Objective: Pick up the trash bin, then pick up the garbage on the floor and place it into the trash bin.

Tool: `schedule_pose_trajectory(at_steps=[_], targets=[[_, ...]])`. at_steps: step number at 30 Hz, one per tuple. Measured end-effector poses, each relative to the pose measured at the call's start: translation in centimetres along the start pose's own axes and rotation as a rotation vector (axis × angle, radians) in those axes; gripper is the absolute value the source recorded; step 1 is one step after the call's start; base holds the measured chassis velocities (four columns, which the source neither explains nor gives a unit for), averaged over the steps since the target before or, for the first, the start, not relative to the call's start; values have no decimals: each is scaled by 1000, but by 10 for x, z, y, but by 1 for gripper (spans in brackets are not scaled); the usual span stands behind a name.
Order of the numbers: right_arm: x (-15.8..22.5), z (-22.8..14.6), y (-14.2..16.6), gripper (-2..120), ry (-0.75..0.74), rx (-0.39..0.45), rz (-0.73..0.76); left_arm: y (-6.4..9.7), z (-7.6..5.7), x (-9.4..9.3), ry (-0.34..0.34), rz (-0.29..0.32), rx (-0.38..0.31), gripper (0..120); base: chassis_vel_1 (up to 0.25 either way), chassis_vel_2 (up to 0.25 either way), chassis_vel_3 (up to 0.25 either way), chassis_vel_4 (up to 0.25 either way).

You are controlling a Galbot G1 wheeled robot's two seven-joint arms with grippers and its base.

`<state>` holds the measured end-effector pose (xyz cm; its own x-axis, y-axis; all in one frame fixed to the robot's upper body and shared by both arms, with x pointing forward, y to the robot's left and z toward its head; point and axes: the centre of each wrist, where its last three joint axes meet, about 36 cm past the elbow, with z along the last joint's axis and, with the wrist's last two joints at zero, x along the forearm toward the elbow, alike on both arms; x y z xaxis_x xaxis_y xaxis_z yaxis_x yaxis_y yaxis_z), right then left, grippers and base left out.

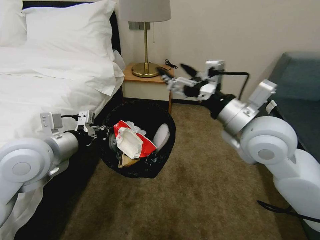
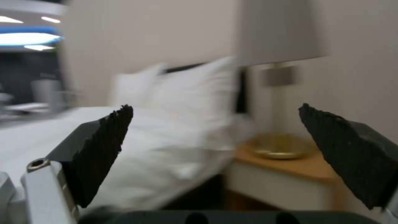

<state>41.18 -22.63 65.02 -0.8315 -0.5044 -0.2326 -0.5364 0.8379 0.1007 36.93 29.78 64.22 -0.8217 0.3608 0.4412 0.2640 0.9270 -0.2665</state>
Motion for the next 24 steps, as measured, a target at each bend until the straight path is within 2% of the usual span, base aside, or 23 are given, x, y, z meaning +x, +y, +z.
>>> schedule_pose_trajectory(at_steps=[2, 5, 8, 14, 19, 24], targets=[[15, 16, -13, 100, 9, 30, 107, -2, 4, 2, 5, -5, -6, 1, 0, 0, 0, 0], [23, 26, -17, 100, 26, 31, 154, -3, 5, 3, 7, -10, -12, 1, 0, 0, 0, 0], [48, 46, -27, 100, 39, 91, 259, -5, 7, 7, 5, -21, -26, 1, 0, 0, 0, 0], [75, 58, -32, 100, 54, 179, 320, -4, 9, 12, 5, -33, -31, 1, 0, 0, 0, 0], [89, 65, -32, 100, 65, 217, 347, -4, 10, 13, 5, -40, -36, 1, 0, 0, 0, 0], [139, 85, -26, 100, 77, 351, 411, -5, 17, 14, 2, -53, -49, 1, 0, 0, 0, 0]])
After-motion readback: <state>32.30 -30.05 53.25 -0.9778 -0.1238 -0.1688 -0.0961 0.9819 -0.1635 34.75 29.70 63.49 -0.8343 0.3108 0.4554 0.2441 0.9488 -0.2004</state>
